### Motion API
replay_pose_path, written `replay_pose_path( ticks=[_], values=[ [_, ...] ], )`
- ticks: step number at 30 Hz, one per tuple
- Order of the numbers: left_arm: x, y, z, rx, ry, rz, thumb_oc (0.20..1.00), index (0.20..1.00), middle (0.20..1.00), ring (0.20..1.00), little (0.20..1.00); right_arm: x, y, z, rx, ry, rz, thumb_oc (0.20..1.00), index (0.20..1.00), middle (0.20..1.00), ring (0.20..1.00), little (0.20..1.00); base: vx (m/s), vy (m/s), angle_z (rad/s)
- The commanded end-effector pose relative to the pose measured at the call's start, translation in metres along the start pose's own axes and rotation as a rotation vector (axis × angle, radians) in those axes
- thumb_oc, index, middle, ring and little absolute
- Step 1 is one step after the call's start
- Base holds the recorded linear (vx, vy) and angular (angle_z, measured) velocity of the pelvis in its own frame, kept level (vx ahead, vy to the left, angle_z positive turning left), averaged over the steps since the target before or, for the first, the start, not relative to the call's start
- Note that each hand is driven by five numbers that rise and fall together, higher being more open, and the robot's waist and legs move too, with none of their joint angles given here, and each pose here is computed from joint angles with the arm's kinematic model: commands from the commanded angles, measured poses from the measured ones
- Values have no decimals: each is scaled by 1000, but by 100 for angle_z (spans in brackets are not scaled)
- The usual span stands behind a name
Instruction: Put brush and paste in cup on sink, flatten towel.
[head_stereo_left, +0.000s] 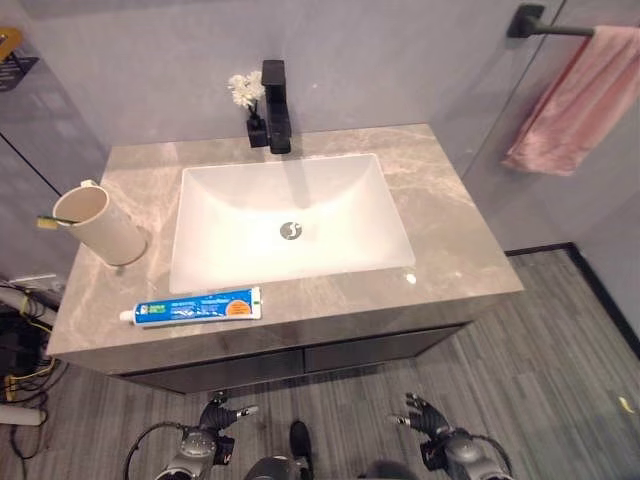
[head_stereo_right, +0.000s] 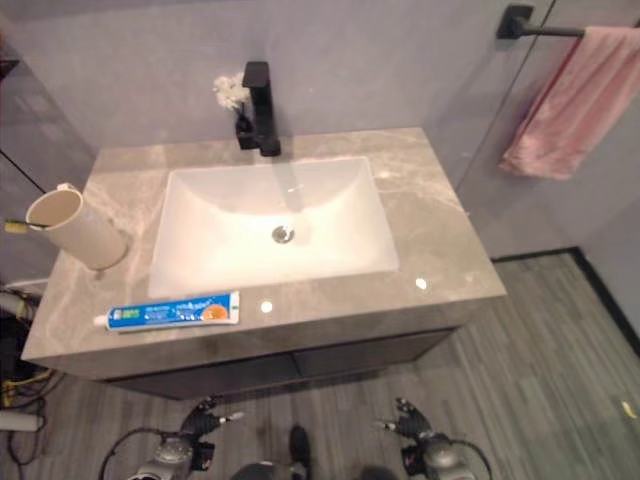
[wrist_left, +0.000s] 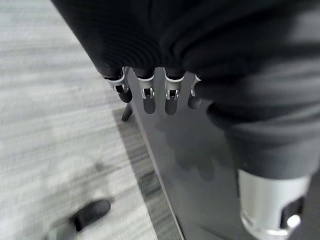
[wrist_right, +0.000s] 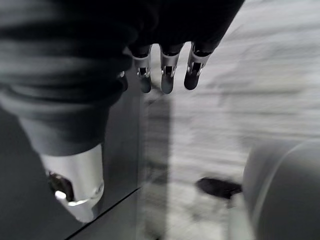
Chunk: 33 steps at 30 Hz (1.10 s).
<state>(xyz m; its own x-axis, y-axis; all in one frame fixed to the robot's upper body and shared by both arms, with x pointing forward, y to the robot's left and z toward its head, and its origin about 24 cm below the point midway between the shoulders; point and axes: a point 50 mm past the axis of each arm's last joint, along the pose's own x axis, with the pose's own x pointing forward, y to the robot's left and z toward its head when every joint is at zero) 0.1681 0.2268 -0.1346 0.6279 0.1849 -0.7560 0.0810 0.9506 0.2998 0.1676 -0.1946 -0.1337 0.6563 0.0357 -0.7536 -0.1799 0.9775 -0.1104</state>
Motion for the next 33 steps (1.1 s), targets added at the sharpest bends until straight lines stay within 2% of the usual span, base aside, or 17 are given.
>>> replay_pose_path(
  ticks=[1, 6, 12, 20, 29, 33],
  values=[
    [0, 15, -2, 21, 1, 37, 1000, 1000, 1000, 1000, 1000, -1, -12, 2, -31, -16, -13, 1000, 1000, 1000, 1000, 1000, 274, 13, 20],
    [-1, 6, -8, 23, 24, 11, 1000, 1000, 1000, 1000, 1000, -1, -11, 1, -88, -1, 0, 1000, 1000, 1000, 1000, 1000, 105, -62, 11],
    [-3, -2, -14, 11, 45, -9, 1000, 1000, 1000, 1000, 1000, -4, -33, 4, -115, -4, -55, 1000, 1000, 1000, 1000, 1000, -19, -118, 4],
    [-4, -11, -13, 36, 28, -38, 1000, 1000, 1000, 1000, 1000, -7, -44, -2, -113, 21, -95, 1000, 1000, 1000, 1000, 1000, -44, -38, 14],
    [-3, -8, -8, 76, 9, -25, 1000, 1000, 1000, 1000, 1000, -8, -45, -8, -92, 53, -101, 1000, 1000, 1000, 1000, 1000, -24, 193, 16],
    [-2, -6, -3, 158, -26, -40, 1000, 1000, 1000, 1000, 1000, -4, -47, 3, -122, 29, -106, 1000, 1000, 1000, 1000, 1000, -72, 305, 2]
  ],
)
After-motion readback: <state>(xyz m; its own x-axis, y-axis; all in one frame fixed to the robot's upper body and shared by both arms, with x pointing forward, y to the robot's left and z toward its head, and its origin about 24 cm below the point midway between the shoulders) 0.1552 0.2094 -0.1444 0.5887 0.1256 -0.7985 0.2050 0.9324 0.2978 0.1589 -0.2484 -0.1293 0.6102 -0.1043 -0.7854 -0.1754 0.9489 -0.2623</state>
